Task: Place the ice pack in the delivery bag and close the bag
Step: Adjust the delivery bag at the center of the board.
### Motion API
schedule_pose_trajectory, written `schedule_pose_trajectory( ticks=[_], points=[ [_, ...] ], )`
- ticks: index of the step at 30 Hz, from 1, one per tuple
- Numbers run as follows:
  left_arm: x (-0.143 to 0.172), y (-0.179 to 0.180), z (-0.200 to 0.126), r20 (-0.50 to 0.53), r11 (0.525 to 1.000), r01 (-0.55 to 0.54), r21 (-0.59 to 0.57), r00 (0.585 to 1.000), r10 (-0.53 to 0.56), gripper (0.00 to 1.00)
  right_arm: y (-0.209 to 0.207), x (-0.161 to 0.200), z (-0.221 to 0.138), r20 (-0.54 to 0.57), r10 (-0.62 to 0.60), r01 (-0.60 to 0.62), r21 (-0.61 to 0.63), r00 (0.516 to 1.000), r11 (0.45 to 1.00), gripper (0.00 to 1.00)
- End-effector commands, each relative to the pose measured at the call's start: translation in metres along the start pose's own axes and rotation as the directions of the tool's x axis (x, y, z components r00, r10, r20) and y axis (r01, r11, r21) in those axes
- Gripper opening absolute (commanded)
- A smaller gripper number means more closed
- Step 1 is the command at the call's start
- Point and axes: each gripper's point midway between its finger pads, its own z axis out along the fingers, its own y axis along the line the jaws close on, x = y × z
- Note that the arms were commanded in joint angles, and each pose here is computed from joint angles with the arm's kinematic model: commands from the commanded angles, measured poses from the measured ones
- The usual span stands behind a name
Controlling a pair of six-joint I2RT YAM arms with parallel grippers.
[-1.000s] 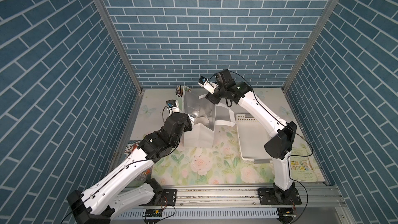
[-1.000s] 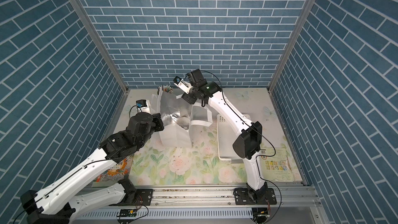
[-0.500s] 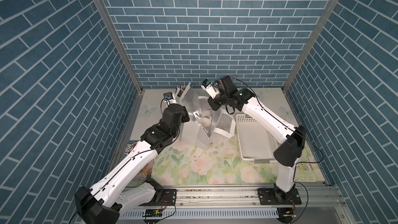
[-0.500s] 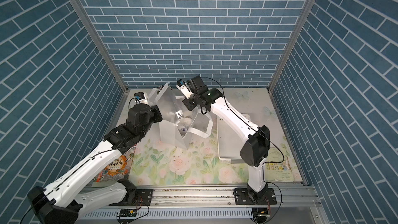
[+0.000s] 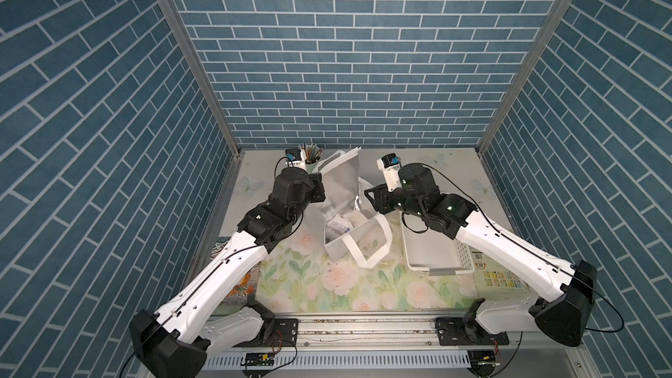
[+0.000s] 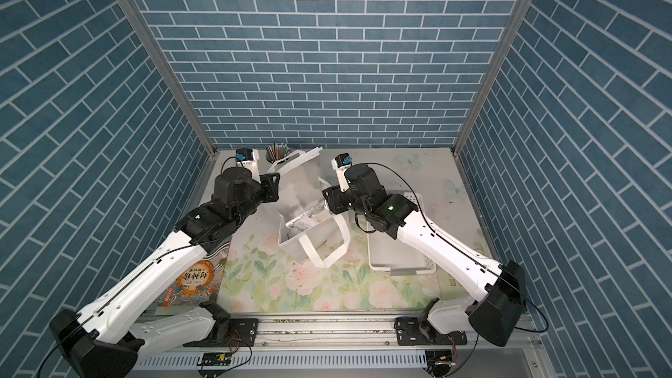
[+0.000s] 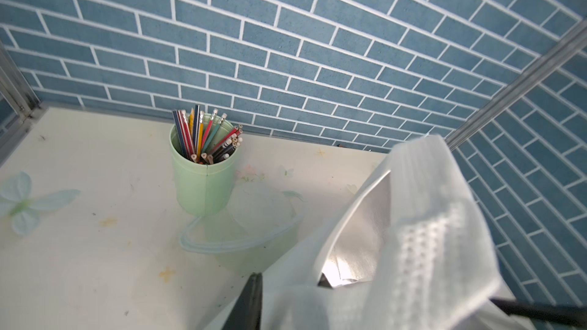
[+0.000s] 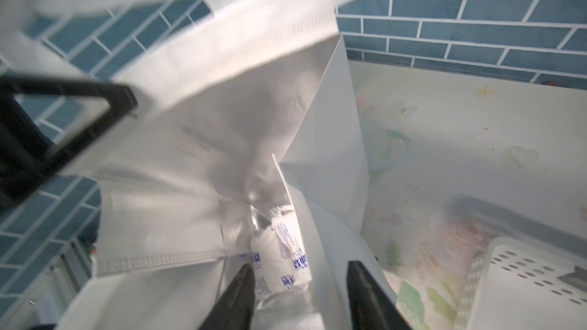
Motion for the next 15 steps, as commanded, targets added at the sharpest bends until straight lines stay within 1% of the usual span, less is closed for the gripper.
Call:
schedule_pose_trajectory(
  ticks=[1,3,4,6,10,12,15],
  points=[
    [-0.012,-0.003,-0.018,0.015,1.0,-0.005,0.027,1.0,0.004,0.5,-0.001,-0.024,0.002,0.06,-0.043,0.041,0.037,0.997,0.998,0.63],
    [-0.009,-0.003,-0.026,-0.001,0.999,0.002,0.043,1.0,-0.002,0.6,-0.003,-0.025,0.007,0.034,-0.105,0.103,0.057,0.994,0.993,0.66],
    [-0.004,-0.002,-0.03,-0.011,0.999,0.003,0.052,1.0,-0.003,0.63,-0.005,-0.027,0.008,0.027,-0.134,0.131,0.069,0.991,0.989,0.66],
    [0.002,0.005,-0.041,-0.018,0.999,0.01,0.045,1.0,-0.009,0.72,-0.012,-0.028,0.015,0.002,-0.181,0.179,0.115,0.984,0.977,0.67],
    [0.015,0.026,-0.067,-0.028,0.999,0.048,0.0,0.998,-0.048,0.75,-0.017,-0.031,0.021,-0.04,-0.255,0.259,0.154,0.966,0.954,0.69],
    [0.026,0.032,-0.078,-0.036,0.995,0.095,0.01,0.995,-0.095,0.78,-0.015,-0.03,0.027,-0.051,-0.299,0.303,0.141,0.953,0.942,0.71],
    [0.05,0.03,-0.079,-0.09,0.988,0.143,0.059,0.986,-0.137,0.81,-0.01,-0.029,0.035,-0.08,-0.345,0.352,0.106,0.935,0.93,0.72]
  ],
)
